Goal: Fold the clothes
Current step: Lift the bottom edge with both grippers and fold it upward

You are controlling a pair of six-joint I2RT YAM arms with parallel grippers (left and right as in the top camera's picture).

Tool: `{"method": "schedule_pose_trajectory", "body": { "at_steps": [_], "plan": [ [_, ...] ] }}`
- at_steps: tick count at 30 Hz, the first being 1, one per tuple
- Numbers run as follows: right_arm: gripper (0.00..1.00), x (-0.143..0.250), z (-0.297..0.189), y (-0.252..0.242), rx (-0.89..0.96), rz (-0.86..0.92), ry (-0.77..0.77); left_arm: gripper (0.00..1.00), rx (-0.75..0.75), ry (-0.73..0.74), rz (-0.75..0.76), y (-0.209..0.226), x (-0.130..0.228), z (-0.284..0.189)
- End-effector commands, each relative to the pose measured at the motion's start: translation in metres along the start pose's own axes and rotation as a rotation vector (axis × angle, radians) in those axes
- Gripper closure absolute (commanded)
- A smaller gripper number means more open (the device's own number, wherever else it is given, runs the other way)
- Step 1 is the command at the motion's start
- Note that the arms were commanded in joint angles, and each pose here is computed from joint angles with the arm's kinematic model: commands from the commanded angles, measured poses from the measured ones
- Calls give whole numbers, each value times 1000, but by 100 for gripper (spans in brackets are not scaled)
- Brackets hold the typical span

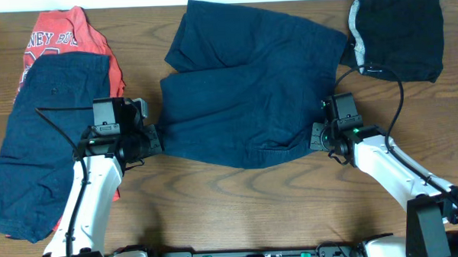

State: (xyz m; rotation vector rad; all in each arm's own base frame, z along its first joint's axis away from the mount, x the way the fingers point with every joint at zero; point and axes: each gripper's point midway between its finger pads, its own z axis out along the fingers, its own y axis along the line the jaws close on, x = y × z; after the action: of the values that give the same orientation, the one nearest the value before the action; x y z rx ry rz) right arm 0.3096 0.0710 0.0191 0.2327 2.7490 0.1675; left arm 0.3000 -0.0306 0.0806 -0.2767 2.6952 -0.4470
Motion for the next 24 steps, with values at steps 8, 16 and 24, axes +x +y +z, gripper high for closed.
{"method": "schedule_pose_trajectory", "body": {
  "at_steps": [8, 16, 24],
  "plan": [
    [99, -12, -77, -5, -49, 97, -14, 94, 2, -107, 24, -9, -17, -33],
    [99, -14, -156, -39, 1, 193, -75, 94, -30, -276, 35, -15, -19, -90],
    [99, -6, -216, -49, 9, 234, -125, 94, -16, -495, 18, -25, -13, -152]
  ]
}}
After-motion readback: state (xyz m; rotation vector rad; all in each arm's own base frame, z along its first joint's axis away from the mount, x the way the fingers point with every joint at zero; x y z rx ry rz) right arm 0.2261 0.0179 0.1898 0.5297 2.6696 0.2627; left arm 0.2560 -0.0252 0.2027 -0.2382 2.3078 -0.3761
